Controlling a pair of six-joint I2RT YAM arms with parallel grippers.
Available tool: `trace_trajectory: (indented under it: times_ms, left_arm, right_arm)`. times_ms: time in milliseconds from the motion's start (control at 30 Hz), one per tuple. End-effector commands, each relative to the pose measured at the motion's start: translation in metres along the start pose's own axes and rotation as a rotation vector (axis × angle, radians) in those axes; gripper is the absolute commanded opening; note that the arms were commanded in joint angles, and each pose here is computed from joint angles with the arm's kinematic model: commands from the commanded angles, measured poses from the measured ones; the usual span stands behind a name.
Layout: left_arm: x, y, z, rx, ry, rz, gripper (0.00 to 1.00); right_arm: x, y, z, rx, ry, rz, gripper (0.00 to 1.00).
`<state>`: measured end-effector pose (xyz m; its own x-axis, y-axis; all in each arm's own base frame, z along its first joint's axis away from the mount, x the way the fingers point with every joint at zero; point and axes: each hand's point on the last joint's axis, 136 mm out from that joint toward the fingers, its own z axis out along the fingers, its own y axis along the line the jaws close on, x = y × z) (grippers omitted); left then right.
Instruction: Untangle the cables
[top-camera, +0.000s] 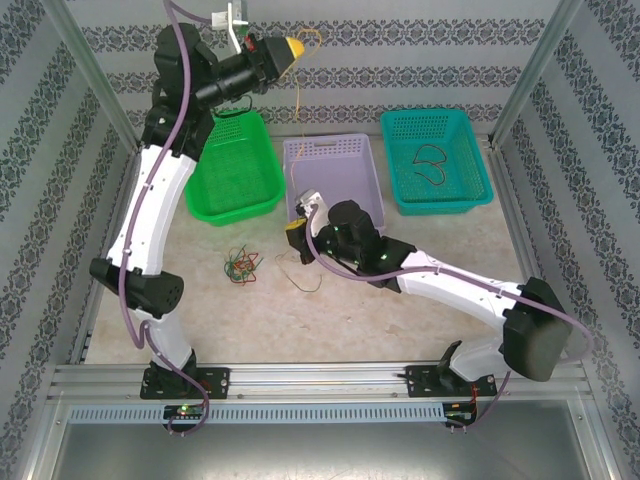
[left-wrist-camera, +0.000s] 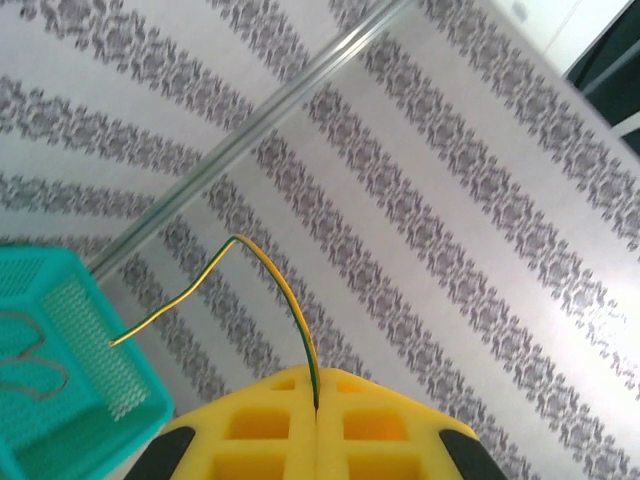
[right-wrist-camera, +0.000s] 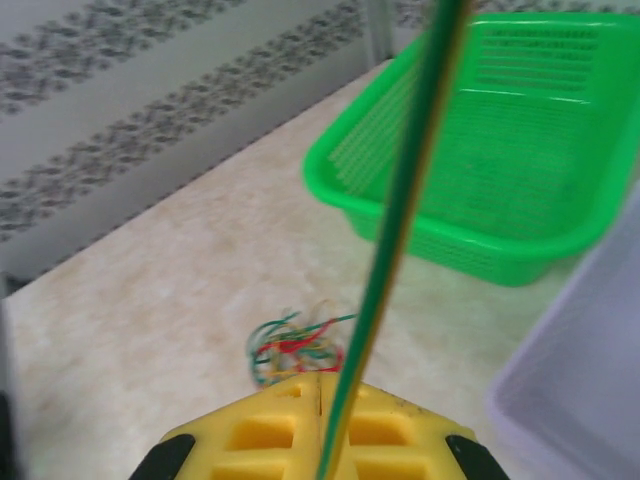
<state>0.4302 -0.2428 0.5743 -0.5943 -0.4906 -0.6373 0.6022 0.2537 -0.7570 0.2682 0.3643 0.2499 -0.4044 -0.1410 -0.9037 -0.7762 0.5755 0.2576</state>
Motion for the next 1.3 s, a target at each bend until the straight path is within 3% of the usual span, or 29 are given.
trace_trajectory:
  times_ms: [0, 333, 667, 867, 1000, 1267]
  left_arm:
    - [-0.033, -0.017, 0.008, 0.134, -0.125, -0.007, 0.00]
    - [-0.061, -0.032, 0.012, 0.201, -0.227, 0.005, 0.00]
    - [-0.100, -0.024, 0.009, 0.230, -0.437, -0.067, 0.00]
    - [-0.100, -0.005, 0.016, 0.189, -0.446, -0.088, 0.00]
    - [-0.097, 0.013, 0.024, 0.168, -0.440, -0.098, 0.00]
    - [-0.072, 0.084, 0.055, 0.043, -0.350, -0.109, 0.00]
  right_arm:
    - [0.002, 0.021, -0.010, -0.088, 0.026, 0.069, 0.00]
    - [-0.042, 0.005, -0.042, -0.088, 0.009, 0.159, 0.00]
    - [-0.169, -0.024, -0.095, 0.007, -0.211, 0.200, 0.00]
    - [-0.232, -0.048, -0.111, 0.077, -0.347, 0.202, 0.00]
    - [-0.234, -0.083, -0.097, 0.146, -0.328, 0.226, 0.00]
    - [-0.162, -0.169, -0.056, 0.275, -0.187, 0.338, 0.00]
